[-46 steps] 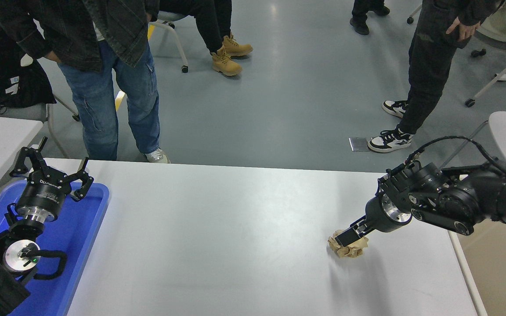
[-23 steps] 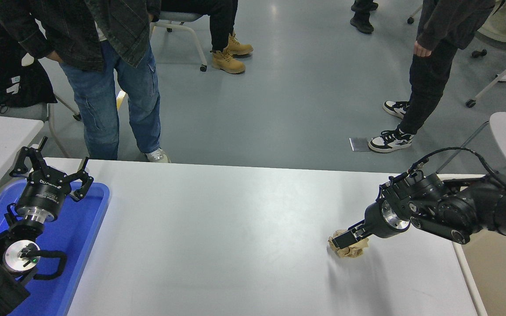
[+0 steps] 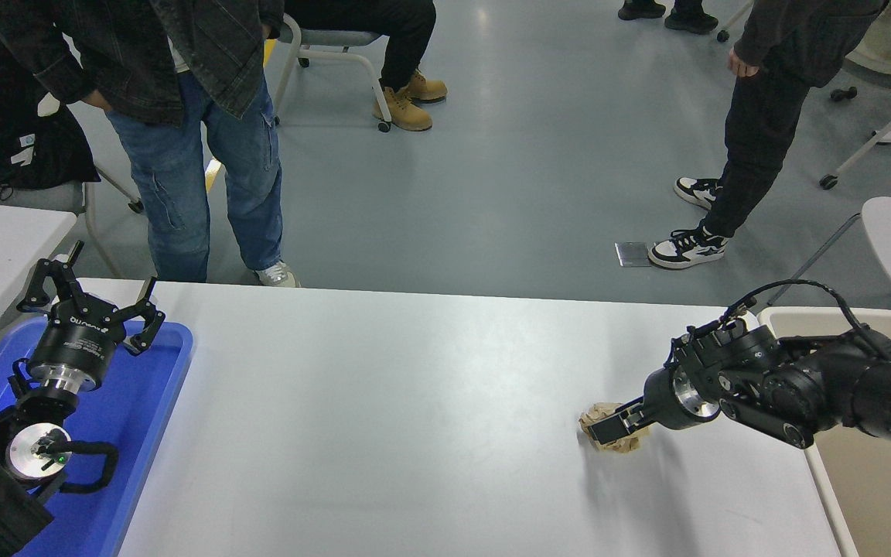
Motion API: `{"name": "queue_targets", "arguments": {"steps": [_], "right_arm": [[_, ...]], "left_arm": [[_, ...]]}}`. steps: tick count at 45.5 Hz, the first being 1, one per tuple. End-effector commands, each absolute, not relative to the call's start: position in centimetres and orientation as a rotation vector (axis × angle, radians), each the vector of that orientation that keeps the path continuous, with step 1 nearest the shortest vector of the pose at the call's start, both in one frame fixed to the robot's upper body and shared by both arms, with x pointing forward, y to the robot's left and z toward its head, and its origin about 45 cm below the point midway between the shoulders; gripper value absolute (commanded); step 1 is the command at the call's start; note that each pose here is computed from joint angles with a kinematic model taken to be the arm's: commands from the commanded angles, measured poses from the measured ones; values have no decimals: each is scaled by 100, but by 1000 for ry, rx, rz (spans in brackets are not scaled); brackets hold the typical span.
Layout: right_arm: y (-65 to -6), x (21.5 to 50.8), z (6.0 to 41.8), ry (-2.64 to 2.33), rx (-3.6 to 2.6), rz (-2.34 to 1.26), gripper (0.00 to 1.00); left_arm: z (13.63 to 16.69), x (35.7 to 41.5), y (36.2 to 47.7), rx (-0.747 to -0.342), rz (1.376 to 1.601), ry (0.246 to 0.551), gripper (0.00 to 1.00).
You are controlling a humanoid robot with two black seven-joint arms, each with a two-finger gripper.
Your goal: Clean the table surface
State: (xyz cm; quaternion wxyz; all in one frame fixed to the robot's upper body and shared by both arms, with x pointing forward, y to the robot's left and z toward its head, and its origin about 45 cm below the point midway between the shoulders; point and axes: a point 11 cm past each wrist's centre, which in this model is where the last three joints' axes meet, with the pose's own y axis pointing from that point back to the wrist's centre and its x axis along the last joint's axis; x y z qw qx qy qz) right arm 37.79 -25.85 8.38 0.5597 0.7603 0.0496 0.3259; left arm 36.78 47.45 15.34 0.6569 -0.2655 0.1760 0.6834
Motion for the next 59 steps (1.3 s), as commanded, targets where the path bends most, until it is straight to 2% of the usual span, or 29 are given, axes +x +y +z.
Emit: {"name": "queue_targets", "arguments": {"steps": [1,2,4,7,25,30,31,33,37,40,51,59], "right_arm": [[-2549,3749,790,111,1809,788,60],[-2551,3741,783,112,1810,783,50],[-2553,3723,768,117,1813,775,24],[-2563,3710,756,122,1810,771,1],[-2579,3759,804,97,1813,782,0],[-2562,3840,912,39,1851,790,0],[-2575,3856,934,25,1857,790,0],[-2599,3888,983,-1,1866,791,0],[-2640,3958,1121,-72,1913,783,0],[-2598,3979,1239,-120,1984,782,0],[-2504,3918,1666,-192,2165,805,0],[-2523,4068,2038,-291,2220,821,0]], "left_arm": [[1534,3677,4746,-600,1548,399,100],[1534,3677,4746,-600,1548,399,100],[1536,3677,4748,-602,1549,398,100],[1534,3677,4746,-600,1548,399,100],[1534,3677,4746,-600,1548,399,100],[1536,3677,4748,-602,1549,398,100],[1528,3672,4748,-599,1549,400,100],[1536,3677,4748,-602,1549,398,100],[1528,3672,4748,-599,1549,400,100],[1534,3677,4746,-600,1548,399,100],[1534,3677,4746,-600,1548,399,100],[1534,3677,4746,-600,1548,399,100]]}}
